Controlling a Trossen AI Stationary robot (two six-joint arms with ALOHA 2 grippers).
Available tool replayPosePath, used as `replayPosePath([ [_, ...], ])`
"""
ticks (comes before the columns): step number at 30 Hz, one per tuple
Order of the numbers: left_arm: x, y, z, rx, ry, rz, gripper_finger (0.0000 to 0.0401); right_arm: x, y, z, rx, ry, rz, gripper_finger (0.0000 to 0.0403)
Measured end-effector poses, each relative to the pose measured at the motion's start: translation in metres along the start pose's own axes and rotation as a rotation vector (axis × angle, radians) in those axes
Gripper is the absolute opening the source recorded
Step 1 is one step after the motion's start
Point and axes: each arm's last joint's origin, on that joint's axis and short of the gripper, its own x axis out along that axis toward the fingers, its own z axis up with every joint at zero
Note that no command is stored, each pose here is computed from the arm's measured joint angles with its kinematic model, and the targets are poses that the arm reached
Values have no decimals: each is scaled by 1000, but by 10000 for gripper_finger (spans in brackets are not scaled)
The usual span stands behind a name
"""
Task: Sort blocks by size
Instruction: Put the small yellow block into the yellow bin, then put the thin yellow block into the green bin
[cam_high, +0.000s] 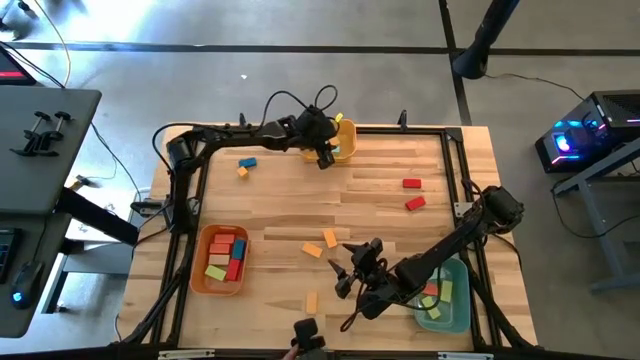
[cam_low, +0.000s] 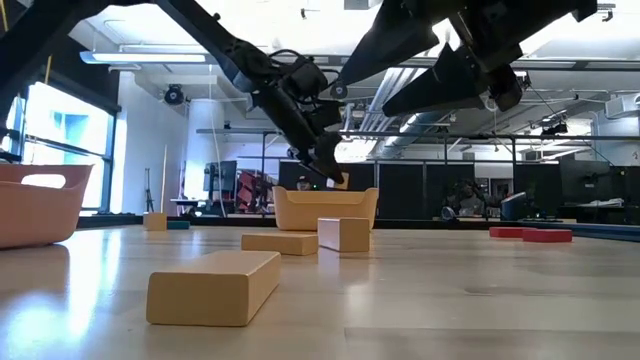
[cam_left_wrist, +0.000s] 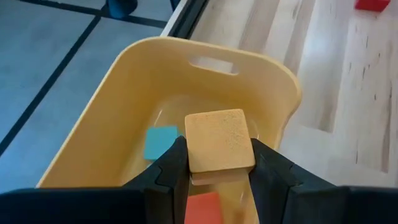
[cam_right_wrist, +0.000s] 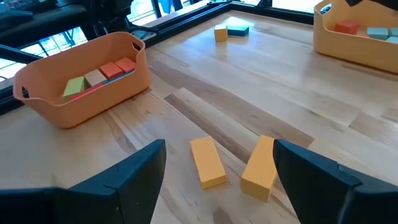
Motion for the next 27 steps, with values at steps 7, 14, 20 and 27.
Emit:
replayPosePath([
  [7,3,12,-3,-53,-8,28,113,0,0,0,-9,1,-1,293],
  [14,7,15,-10,-62,-37,32,121,1,-2,-1,-33,0,-19,293],
  [20,18,15,-15,-100,-101,-61,150,6,-5,2,-28,0,-34,293],
  [27,13,31,-9,-173,-210,-197,211,8,-5,3,-18,9,-31,293],
])
